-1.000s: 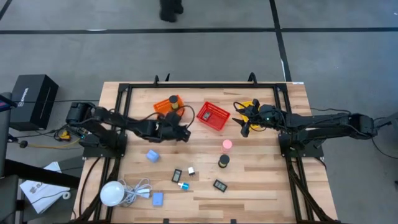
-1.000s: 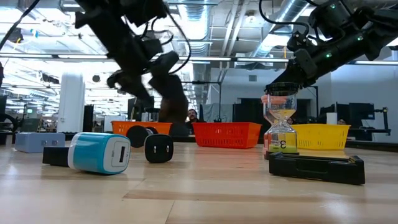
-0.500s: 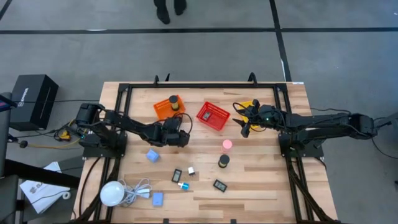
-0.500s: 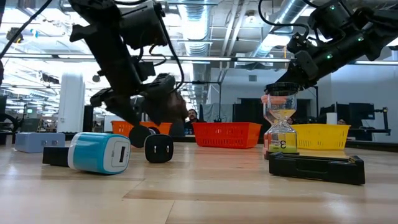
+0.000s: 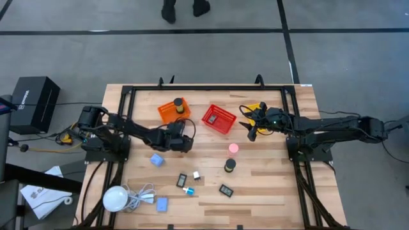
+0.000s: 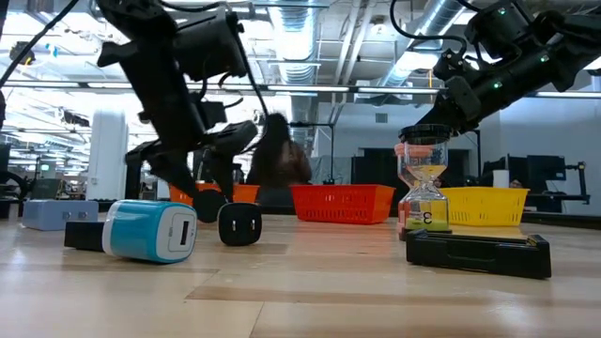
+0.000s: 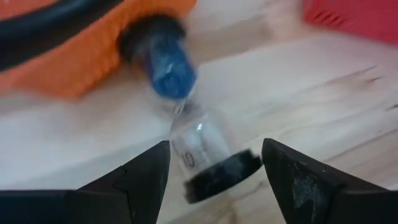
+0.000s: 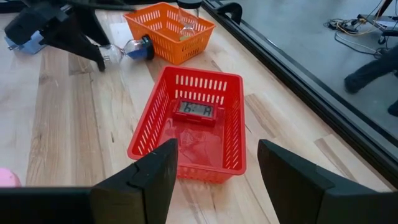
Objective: Pick & Place Office items
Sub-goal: Put the blue hourglass into the orange bin
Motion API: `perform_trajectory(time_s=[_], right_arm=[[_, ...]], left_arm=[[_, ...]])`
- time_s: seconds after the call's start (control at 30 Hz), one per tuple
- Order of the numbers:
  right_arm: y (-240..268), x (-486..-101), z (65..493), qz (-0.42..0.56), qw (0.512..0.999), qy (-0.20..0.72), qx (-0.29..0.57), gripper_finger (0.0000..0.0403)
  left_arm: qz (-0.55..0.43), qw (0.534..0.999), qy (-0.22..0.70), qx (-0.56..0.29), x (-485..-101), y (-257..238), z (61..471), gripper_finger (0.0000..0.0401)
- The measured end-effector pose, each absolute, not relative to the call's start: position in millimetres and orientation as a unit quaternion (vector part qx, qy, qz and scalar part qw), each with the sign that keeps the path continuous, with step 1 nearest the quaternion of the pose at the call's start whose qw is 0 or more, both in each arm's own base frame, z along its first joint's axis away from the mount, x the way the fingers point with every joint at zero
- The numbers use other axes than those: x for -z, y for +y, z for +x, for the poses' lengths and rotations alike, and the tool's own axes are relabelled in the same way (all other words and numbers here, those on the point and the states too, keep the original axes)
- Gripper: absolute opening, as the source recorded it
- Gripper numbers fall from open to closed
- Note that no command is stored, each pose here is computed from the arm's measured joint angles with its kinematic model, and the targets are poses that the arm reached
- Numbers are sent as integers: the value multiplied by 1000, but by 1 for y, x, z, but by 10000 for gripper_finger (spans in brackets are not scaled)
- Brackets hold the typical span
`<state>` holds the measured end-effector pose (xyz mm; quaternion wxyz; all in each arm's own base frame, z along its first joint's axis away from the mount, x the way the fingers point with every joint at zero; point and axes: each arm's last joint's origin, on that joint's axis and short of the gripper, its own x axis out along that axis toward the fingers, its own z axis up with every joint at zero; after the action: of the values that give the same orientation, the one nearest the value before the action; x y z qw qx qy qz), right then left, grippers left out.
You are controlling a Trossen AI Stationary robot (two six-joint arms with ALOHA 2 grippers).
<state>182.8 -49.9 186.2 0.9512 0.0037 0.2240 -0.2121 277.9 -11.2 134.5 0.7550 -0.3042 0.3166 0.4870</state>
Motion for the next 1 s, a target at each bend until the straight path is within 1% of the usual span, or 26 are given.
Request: perform_trajectory(time_s=[0.17,0.33,0.47,0.67,0.87,1.0], right_arm=[[-50,-186,183,4,951,224,212,214],[-50,-186,183,4,951,224,212,214],[-50,-186,183,4,951,224,212,214],[-50,-186,183,4,951,224,212,214],[-50,-186,183,4,951,224,212,214],[-50,-186,183,4,951,225,212,214]], left_arm=[[-322,735,321,-503,-122,-12,265,239],[-322,731,320,-509,-117,-13,259,224],[-317,731,320,-513,-115,-12,256,220],[-310,733,316,-517,-115,-12,256,226],[-312,737,319,-508,-117,-16,256,213],[-317,756,308,-484,-130,-22,258,218]])
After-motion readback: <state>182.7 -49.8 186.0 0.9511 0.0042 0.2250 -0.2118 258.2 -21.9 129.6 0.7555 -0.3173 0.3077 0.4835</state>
